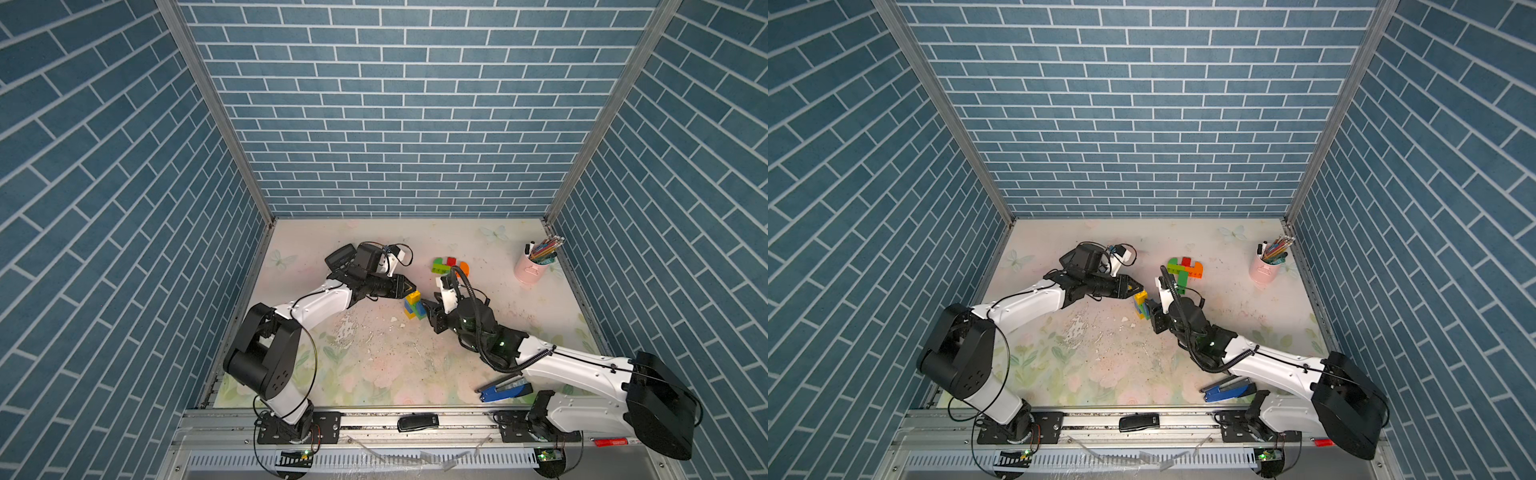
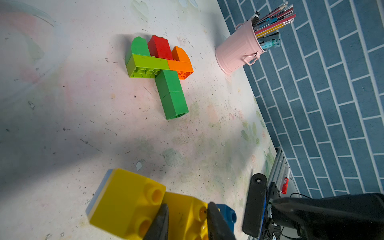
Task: Assemble a fork with lego
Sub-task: Assemble the lego brick with the lego brick.
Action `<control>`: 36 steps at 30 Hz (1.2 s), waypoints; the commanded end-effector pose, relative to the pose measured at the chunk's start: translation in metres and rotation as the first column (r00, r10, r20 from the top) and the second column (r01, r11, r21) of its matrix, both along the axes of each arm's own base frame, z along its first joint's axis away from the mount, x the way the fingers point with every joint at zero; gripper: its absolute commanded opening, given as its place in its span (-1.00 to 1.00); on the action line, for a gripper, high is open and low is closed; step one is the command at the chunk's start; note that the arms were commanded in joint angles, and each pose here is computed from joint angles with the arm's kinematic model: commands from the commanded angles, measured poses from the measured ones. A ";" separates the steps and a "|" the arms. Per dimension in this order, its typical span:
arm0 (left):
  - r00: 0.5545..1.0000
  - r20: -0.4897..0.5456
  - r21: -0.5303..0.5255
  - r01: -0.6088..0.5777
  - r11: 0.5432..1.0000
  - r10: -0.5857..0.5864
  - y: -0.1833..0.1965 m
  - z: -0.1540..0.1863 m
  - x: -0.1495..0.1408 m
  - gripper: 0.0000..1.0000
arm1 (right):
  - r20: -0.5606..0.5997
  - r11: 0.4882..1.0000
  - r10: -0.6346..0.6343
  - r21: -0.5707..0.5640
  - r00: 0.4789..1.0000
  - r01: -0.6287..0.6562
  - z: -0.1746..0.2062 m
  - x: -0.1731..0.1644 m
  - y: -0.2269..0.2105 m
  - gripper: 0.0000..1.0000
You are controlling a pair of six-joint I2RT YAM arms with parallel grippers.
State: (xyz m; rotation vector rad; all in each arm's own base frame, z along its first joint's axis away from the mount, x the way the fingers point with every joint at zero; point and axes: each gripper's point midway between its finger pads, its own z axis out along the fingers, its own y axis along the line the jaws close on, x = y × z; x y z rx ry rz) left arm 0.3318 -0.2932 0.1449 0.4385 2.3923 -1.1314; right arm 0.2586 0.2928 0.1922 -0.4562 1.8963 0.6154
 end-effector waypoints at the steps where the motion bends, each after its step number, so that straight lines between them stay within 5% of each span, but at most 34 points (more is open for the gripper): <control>1: 0.999 -0.046 0.046 -0.004 0.999 0.006 0.004 -0.017 -0.003 -0.33 | -0.088 0.995 -0.062 0.078 0.994 0.069 0.004 0.011 -0.013 -0.06; 6: 0.999 -0.048 0.048 -0.002 0.999 0.005 0.004 -0.018 -0.004 -0.33 | -0.237 0.958 -0.058 0.259 0.970 0.121 -0.008 0.024 -0.024 -0.06; 12: 0.999 -0.050 0.049 -0.001 0.999 0.003 0.004 -0.017 -0.004 -0.33 | -0.230 0.903 0.135 0.428 0.964 -0.024 0.000 0.012 -0.007 -0.17; 15: 0.999 -0.050 0.045 0.000 0.999 0.003 0.003 -0.017 -0.003 -0.33 | -0.252 0.935 0.205 0.337 0.946 -0.113 -0.004 0.002 0.004 -0.12; 19: 0.999 -0.051 0.043 0.002 0.999 0.001 0.002 -0.018 -0.002 -0.34 | -0.300 0.991 0.105 0.108 0.948 -0.075 -0.023 0.002 -0.002 -0.08; 27: 0.998 -0.055 0.050 0.001 0.999 0.002 0.003 -0.019 -0.003 -0.35 | -0.307 0.988 -0.007 -0.147 0.952 -0.040 -0.037 0.003 0.000 -0.04; 36: 0.998 -0.058 0.052 0.000 0.999 0.003 0.003 -0.021 -0.003 -0.36 | -0.312 0.975 -0.002 -0.212 0.950 -0.068 -0.042 0.002 0.014 0.00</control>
